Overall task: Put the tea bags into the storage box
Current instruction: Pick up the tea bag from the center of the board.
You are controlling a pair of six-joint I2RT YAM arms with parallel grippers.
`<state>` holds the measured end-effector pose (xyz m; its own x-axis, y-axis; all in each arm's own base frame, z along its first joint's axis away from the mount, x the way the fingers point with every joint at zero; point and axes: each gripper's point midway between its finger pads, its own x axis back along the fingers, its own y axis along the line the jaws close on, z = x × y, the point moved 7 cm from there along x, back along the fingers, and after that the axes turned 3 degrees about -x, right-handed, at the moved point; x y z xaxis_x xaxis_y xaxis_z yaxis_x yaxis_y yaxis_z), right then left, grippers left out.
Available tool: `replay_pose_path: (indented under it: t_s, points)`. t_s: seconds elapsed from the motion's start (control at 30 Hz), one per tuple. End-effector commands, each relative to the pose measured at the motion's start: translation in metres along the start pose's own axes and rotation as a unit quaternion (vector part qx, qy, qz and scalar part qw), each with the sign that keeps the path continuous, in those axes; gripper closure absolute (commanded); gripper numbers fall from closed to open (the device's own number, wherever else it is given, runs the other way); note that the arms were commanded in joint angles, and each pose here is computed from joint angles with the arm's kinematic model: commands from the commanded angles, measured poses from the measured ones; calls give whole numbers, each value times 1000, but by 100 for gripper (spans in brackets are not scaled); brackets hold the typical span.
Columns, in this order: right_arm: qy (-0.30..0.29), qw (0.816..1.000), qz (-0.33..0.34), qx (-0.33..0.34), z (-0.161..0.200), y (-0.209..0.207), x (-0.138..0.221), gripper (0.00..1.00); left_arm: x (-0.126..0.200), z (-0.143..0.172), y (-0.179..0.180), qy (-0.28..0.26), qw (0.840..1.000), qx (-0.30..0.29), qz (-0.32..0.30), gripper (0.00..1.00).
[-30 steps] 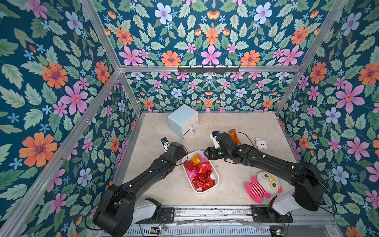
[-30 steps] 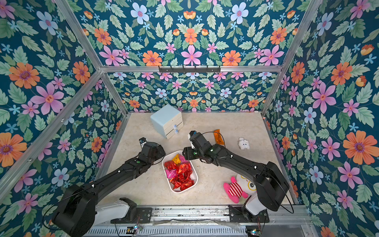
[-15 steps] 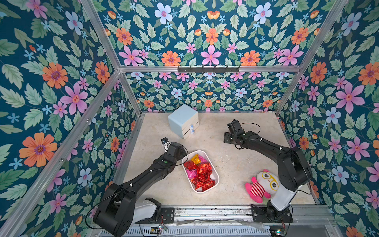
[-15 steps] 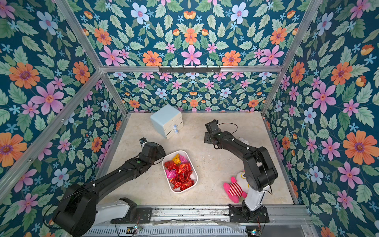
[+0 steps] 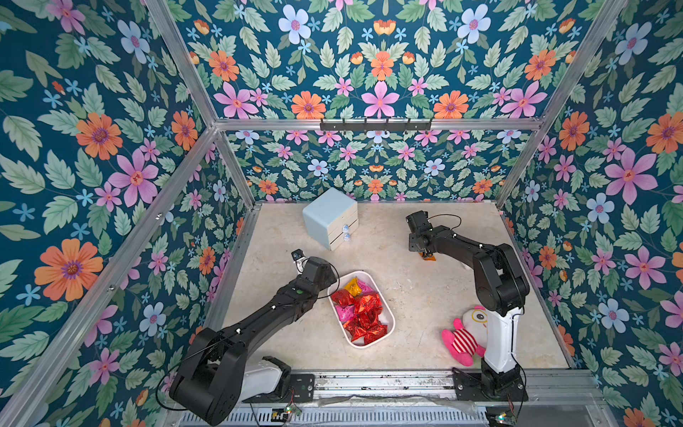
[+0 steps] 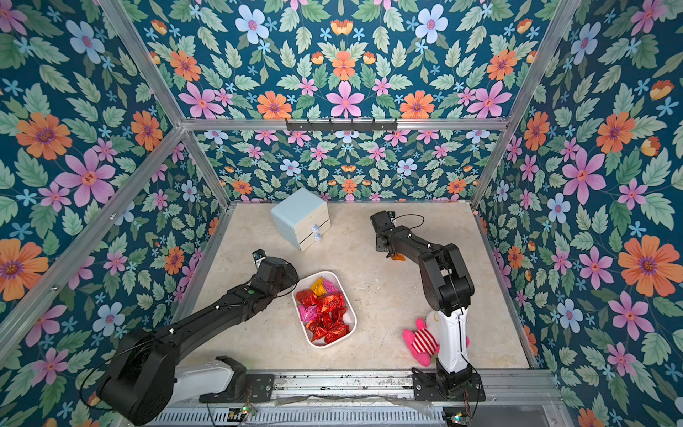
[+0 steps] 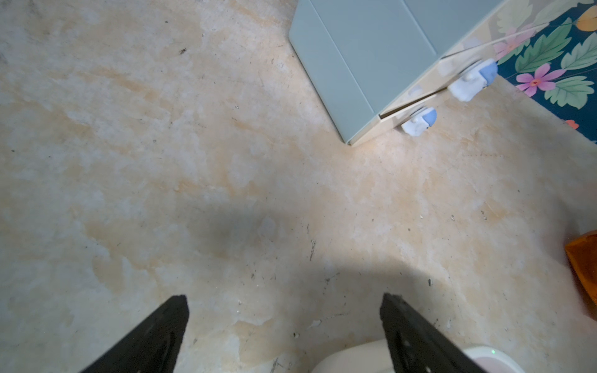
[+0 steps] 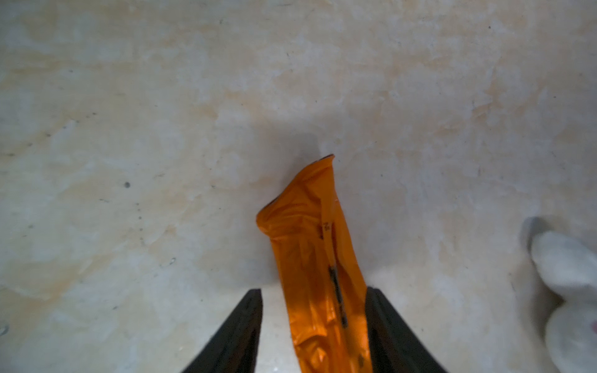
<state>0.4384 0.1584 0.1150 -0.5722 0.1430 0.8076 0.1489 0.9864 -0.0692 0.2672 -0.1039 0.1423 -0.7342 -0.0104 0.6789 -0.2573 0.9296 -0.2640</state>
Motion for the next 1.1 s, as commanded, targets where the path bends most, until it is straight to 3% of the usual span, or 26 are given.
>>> replay_pose_path:
  t_s: [0.0,0.13,0.37,0.5,0.7,1.07]
  points:
    - [10,1000,-7,-4,2,-5,-4,62,-1,2,1,1,1000,-4,-2,1]
    - [28,999,-17,-8,10,-10,-12,72,-2,4,2,5,1000,-3,-2,1]
    - [20,999,-49,-13,16,-11,-1,100,-2,4,2,3,1000,0,-2,1]
    - [5,997,-72,-16,12,-14,20,100,-3,4,2,3,1000,3,-2,1]
    - [-5,985,-174,6,25,6,72,100,-4,2,-2,2,1000,11,10,1]
    - [-32,930,-348,115,100,78,182,100,2,-1,-3,0,1000,19,16,1]
